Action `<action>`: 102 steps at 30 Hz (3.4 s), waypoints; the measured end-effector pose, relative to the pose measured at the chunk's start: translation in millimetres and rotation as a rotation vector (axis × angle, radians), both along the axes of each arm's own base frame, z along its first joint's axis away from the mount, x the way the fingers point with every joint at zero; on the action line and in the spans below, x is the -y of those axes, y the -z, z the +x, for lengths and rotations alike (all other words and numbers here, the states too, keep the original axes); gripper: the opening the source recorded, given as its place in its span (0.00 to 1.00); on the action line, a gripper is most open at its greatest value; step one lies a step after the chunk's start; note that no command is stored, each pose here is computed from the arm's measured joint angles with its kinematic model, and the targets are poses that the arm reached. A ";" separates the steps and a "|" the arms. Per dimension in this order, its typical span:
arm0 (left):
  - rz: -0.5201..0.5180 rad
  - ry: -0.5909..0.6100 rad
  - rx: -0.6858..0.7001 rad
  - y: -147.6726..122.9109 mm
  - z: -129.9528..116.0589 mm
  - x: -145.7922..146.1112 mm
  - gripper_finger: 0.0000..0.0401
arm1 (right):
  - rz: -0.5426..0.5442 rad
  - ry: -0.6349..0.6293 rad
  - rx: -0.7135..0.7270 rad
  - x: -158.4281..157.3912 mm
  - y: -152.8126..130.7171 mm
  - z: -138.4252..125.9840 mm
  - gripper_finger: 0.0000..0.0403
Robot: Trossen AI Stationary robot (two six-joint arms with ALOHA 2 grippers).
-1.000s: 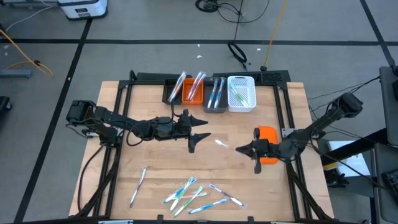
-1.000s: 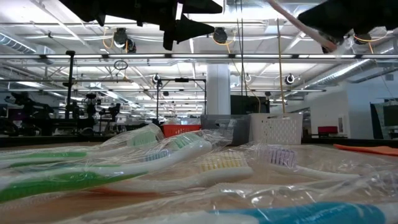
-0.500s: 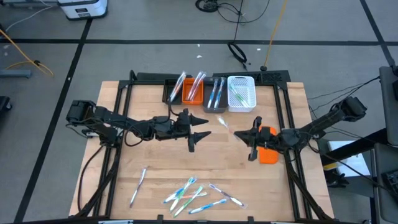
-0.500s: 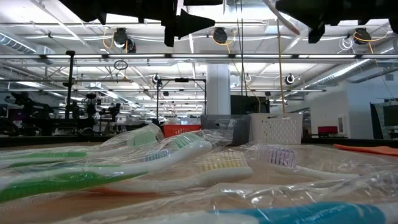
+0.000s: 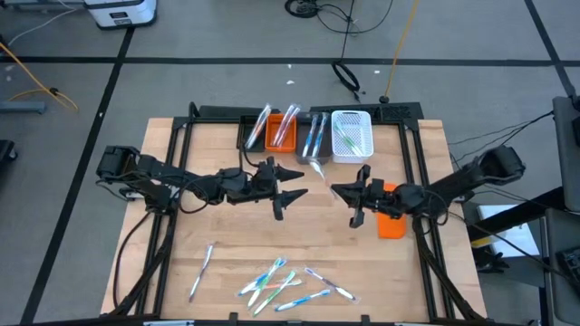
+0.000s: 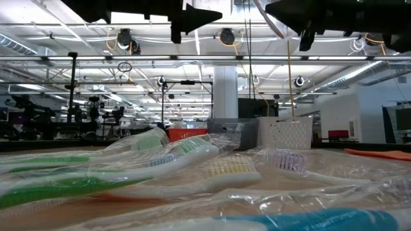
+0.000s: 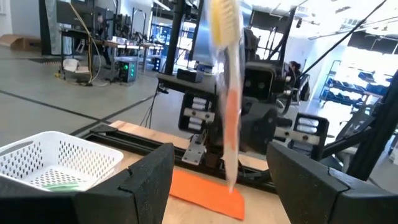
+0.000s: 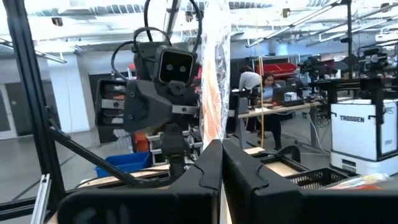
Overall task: Pick & Place Toothbrushes
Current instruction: Put the orange toothbrush into the black bin
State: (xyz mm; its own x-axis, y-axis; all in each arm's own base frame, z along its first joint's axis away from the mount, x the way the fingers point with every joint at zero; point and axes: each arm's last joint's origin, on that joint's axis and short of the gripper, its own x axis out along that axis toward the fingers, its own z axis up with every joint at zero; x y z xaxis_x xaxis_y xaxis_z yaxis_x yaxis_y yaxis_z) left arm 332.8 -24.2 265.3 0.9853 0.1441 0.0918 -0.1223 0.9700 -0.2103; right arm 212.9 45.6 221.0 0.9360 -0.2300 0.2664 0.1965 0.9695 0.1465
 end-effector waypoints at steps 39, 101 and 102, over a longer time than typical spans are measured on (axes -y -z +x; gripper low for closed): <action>0.007 0.004 0.073 -7.1 -0.9 -1.3 0.10 | -0.035 -0.014 -0.017 -7.5 2.8 55.3 0.00; -0.060 -0.694 -0.593 -6.1 -93.9 -132.8 0.00 | -0.033 0.082 -0.158 -5.4 14.5 56.3 0.53; -0.062 -0.710 -0.604 -5.4 -96.6 -138.1 0.00 | -0.033 0.082 -0.159 -5.4 14.5 56.3 0.53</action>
State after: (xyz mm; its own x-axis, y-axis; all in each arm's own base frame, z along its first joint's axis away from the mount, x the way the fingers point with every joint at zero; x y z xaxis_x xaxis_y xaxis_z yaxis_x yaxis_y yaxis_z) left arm 236.2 114.0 270.6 0.5427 0.7184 -0.4352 -0.7875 0.6154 0.0338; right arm 269.2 51.0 206.4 0.9454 -0.3009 0.1254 0.2932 0.9530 0.0759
